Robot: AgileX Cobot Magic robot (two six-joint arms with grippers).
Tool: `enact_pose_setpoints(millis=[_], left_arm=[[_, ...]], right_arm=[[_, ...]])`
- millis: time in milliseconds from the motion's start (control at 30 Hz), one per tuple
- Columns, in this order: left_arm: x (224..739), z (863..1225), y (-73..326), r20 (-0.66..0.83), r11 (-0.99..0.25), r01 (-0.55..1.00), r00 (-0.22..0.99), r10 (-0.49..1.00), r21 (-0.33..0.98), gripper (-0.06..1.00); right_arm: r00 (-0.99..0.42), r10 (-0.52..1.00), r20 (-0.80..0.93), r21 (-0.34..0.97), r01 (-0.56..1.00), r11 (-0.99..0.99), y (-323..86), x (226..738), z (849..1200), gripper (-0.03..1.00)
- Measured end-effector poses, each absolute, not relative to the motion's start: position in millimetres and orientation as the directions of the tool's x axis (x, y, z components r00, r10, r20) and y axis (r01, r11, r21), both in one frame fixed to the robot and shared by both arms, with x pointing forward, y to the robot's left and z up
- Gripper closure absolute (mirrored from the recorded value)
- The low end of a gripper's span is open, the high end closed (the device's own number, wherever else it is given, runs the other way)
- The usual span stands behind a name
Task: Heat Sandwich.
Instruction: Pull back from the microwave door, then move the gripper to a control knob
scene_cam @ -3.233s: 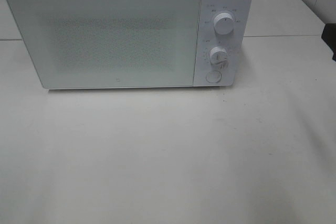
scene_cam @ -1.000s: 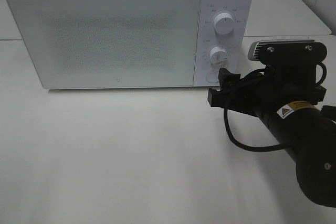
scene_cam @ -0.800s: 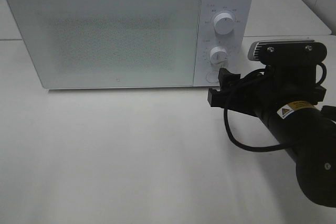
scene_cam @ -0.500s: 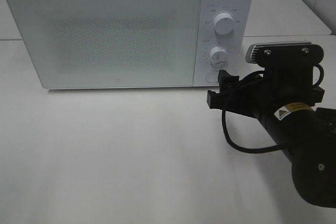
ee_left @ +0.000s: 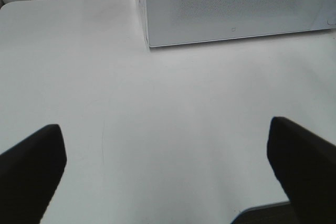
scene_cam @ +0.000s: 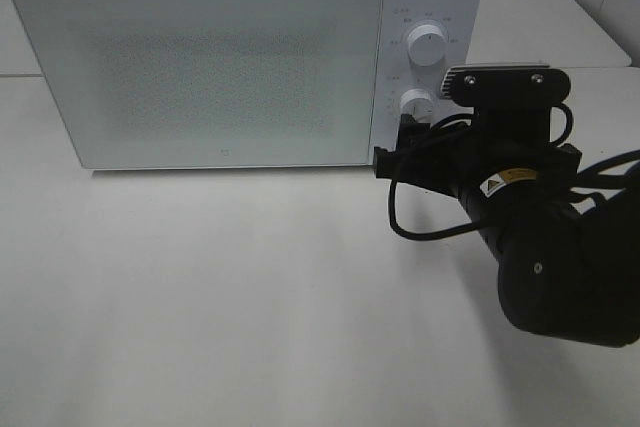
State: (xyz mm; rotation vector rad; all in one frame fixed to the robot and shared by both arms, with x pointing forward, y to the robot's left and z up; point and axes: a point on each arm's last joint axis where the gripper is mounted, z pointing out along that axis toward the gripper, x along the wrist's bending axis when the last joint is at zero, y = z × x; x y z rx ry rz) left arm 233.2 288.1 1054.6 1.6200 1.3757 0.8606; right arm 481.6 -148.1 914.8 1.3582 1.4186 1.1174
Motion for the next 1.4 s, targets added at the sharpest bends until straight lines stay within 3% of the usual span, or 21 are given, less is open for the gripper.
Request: enact_pose_setpoints(millis=[367, 800, 1400], left_arm=[[233.2, 1054.6, 288.1, -0.01, -0.063, 0.422, 0.168, 0.986, 0.904, -0.04], [233.2, 1054.6, 288.1, -0.01, -0.063, 0.422, 0.168, 0.986, 0.904, -0.04], [233.2, 1054.6, 288.1, -0.01, -0.063, 0.422, 0.168, 0.986, 0.904, -0.04]], right_arm=[[-0.028, 0.999, 0.019, 0.982, 0.19, -0.014, -150.5, 504.8, 923.5, 0.2], [-0.055, 0.998, -0.016, 0.969, 0.247, 0.029, -130.9, 528.6, 891.3, 0.2], [-0.016, 1.0, -0.01, 0.969, 0.245, 0.014, -132.9, 551.3, 882.6, 0.2]])
